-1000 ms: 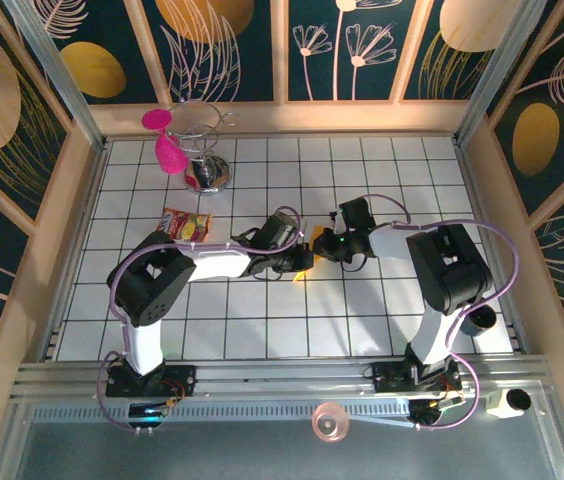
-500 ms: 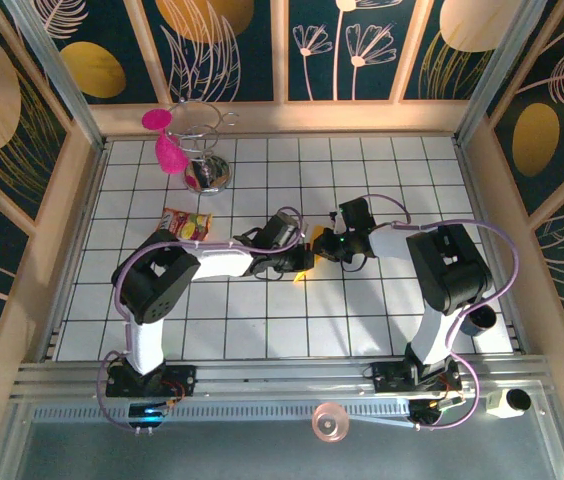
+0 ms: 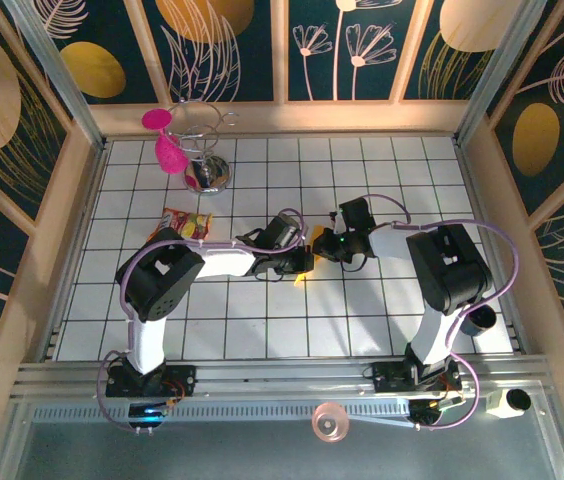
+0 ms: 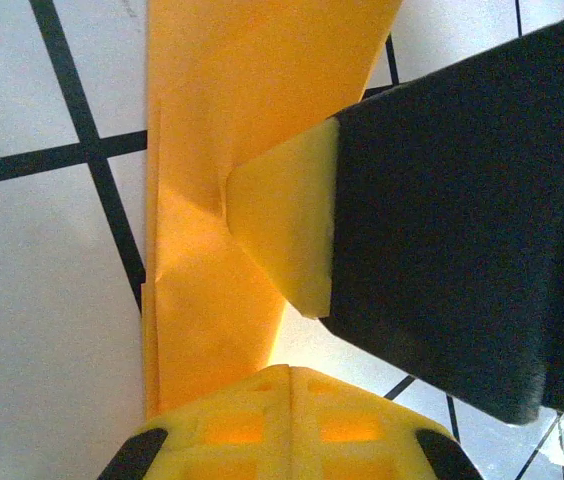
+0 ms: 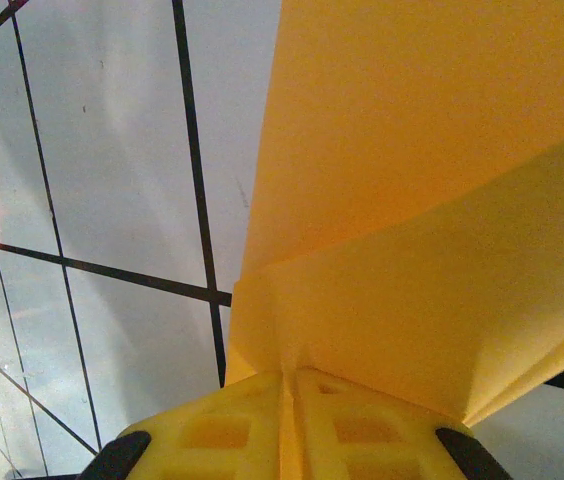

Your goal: Fold a paper plane with a square sheet of paper (pick it up from the middle)

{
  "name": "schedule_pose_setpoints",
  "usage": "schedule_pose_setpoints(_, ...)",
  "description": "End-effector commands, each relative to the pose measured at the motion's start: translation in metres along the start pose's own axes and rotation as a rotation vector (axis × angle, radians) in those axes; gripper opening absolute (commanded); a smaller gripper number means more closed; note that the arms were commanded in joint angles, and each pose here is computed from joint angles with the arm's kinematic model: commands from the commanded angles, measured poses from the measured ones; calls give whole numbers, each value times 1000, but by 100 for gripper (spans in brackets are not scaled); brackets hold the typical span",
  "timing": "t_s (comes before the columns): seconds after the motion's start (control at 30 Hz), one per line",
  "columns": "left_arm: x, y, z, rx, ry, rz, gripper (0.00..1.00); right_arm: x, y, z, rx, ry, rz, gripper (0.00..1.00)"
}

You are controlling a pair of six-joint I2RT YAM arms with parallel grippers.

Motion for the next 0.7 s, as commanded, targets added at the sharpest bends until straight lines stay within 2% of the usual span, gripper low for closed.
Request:
schedule_pose_setpoints(0.0, 6, 15, 13, 2, -39, 59, 0, 11, 23, -29, 50, 106, 79, 13)
schedule_pose_setpoints(0.67, 5, 35, 30, -19, -92, 124, 0, 15, 24, -34, 62, 122, 91, 12)
Point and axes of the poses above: each hand's point on the last joint's axis, 136 mm out from that joint toward the fingers, its own x axis out along the fingers, its own z axis along the line the jaws close on, y = z × x, the point moved 5 cm from there along -x, back along the fingers, and after that the axes turned 2 degrees about x, right-handed, at the moved point
